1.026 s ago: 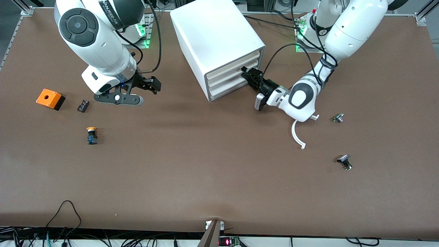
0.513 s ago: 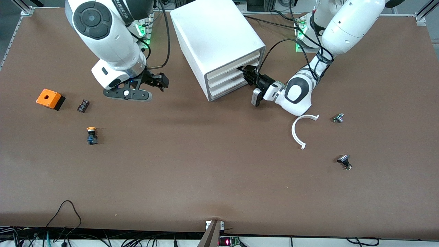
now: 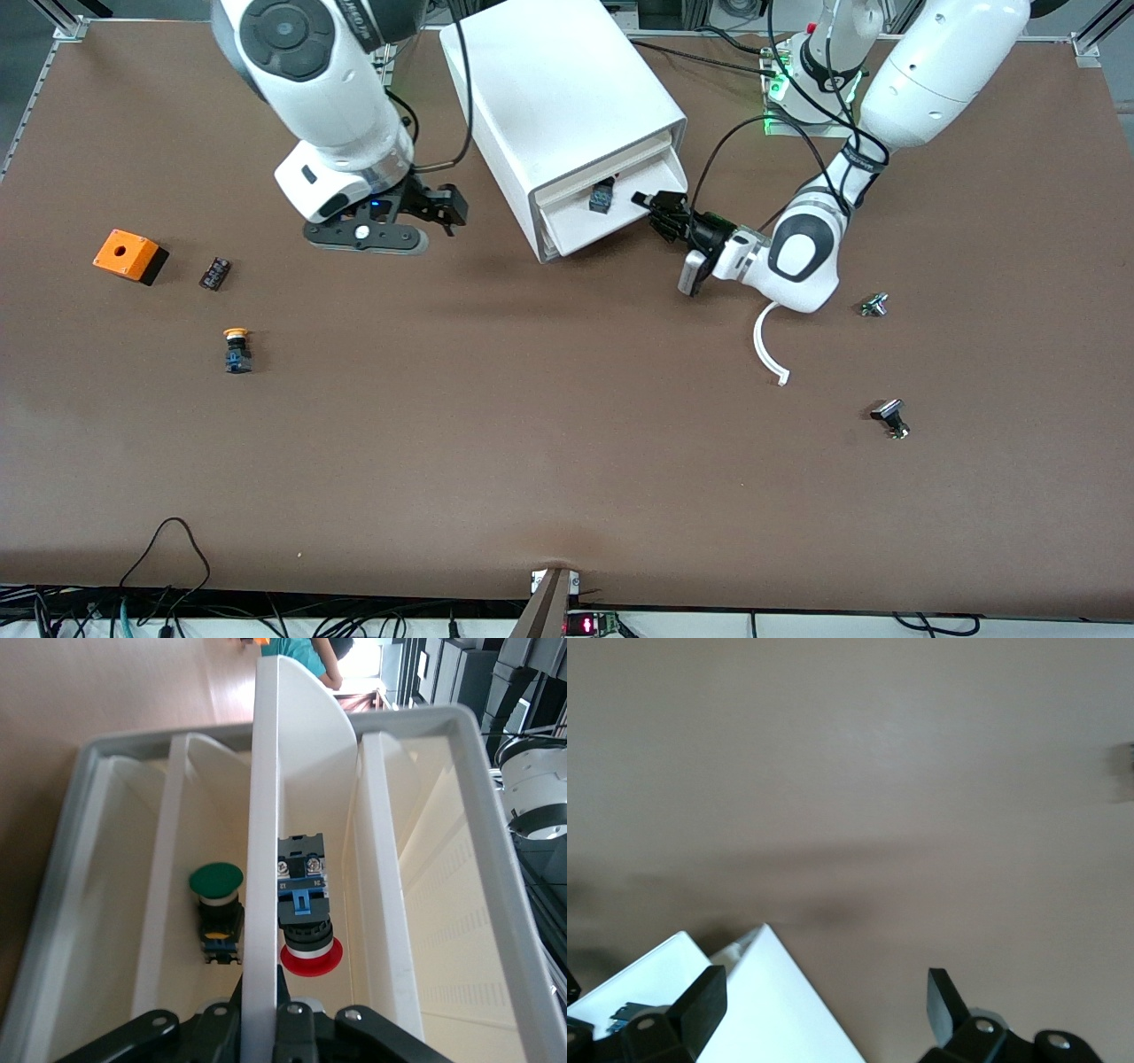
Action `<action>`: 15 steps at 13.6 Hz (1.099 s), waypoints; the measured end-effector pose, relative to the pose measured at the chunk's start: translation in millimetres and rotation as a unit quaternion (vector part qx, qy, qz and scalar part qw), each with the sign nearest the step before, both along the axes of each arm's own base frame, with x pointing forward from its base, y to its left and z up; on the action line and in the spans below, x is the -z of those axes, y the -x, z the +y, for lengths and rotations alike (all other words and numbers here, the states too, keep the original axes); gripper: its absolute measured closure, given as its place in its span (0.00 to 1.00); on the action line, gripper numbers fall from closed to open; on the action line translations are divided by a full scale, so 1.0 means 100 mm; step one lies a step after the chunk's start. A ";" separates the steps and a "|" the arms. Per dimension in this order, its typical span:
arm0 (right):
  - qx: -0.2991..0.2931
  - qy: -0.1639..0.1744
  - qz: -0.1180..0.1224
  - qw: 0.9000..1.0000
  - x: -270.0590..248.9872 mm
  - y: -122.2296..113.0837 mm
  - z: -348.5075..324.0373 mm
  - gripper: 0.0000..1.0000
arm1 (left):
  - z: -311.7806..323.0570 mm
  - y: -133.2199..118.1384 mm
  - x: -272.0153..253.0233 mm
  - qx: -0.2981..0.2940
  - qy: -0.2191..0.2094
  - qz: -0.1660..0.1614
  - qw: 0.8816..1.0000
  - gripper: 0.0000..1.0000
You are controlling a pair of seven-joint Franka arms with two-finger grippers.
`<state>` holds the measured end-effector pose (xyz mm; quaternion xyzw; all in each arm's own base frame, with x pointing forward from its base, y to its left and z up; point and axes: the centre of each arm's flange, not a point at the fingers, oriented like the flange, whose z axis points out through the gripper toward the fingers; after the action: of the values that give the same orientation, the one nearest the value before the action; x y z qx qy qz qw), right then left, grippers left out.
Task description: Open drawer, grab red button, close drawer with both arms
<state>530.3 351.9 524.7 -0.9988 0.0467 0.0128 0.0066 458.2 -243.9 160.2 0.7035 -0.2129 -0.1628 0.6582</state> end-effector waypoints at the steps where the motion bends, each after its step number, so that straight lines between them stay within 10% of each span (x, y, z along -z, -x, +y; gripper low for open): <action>1: 0.005 -0.006 -0.008 1.000 0.05 0.01 0.14 0.00 | 0.06 -0.09 -0.01 -0.001 -0.001 -0.008 1.000 0.93; 8: 0.029 -0.059 -0.059 0.996 0.32 0.03 0.97 0.00 | 0.55 -0.71 -0.03 -0.020 -0.006 -0.047 0.999 0.90; 15: 0.027 -0.089 -0.074 0.993 0.59 0.27 1.87 0.00 | 0.72 -0.85 -0.17 0.006 -0.063 -0.024 0.998 0.24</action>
<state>503.2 538.5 465.9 -0.9909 0.0714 -0.0568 0.0994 543.6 -172.2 177.3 0.7458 -0.2222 -0.1626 0.6066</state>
